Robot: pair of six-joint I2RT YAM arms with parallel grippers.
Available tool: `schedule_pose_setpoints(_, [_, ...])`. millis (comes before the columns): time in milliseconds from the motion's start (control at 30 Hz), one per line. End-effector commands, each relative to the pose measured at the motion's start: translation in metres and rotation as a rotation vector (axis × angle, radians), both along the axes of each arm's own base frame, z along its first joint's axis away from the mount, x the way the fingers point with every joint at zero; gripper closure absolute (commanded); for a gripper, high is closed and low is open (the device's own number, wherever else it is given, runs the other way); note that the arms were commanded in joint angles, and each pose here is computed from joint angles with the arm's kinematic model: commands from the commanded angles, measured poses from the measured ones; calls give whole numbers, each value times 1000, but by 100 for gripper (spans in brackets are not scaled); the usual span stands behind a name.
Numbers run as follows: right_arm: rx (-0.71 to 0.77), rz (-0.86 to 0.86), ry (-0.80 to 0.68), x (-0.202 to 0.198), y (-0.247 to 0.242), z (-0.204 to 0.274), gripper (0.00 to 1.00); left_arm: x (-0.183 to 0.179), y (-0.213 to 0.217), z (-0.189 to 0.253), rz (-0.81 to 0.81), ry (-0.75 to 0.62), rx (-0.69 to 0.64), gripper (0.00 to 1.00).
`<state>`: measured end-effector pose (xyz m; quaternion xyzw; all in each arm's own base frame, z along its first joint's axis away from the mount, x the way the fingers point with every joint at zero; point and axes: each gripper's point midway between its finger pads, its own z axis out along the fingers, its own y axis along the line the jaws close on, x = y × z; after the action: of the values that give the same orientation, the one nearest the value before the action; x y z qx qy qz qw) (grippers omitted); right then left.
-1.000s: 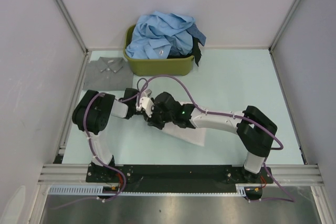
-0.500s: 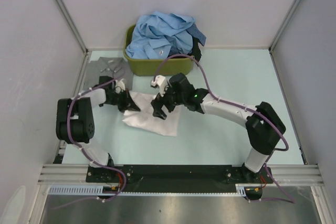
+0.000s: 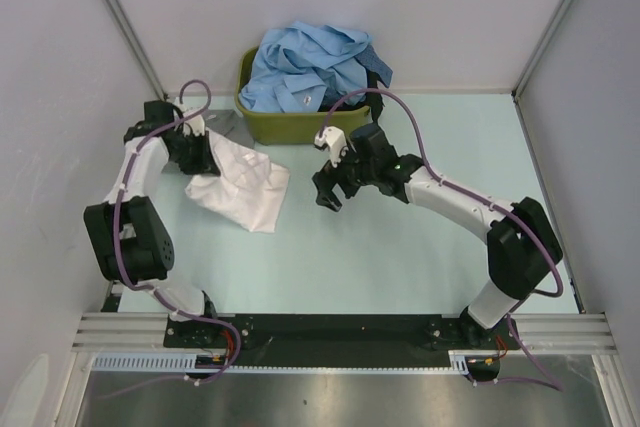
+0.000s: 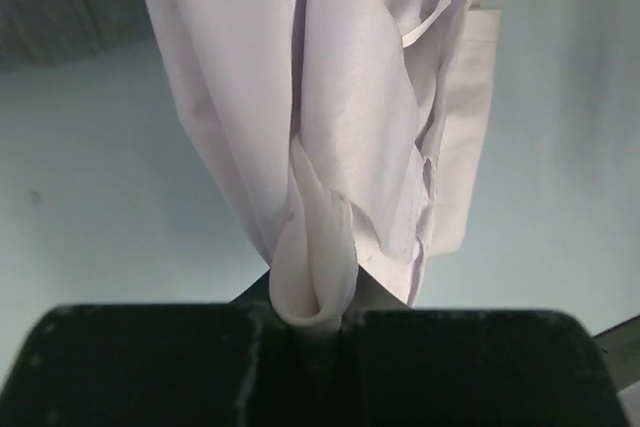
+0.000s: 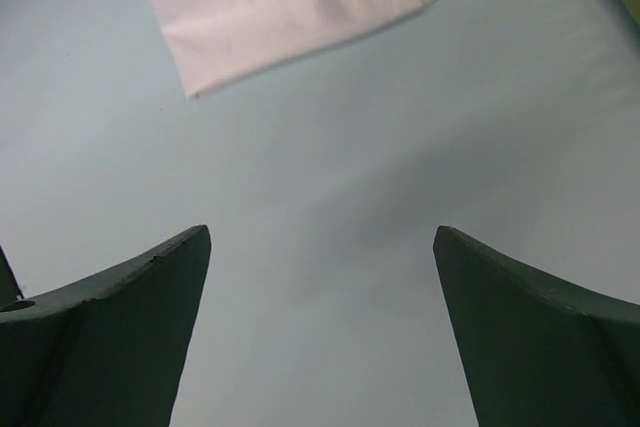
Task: Fold and stack the long sleeve shirts
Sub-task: Neatly place the folded shirt to the corner
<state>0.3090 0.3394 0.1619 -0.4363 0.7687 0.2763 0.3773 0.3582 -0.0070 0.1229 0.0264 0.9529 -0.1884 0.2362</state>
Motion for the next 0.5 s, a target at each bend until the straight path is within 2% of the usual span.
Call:
schedule_pose_setpoints(0, [2,-1,-53,3,-12,16,0,28,22,51,-49,-172,127,100])
schedule_pose_setpoints(200, [-8,-14,-64,5,-20,16,0,50,35,73,-54,-242,183,100])
schedule_pose_setpoints(467, [-15,-16,-66,4,-23,14,0,83,37,105,-91,-379,184,100])
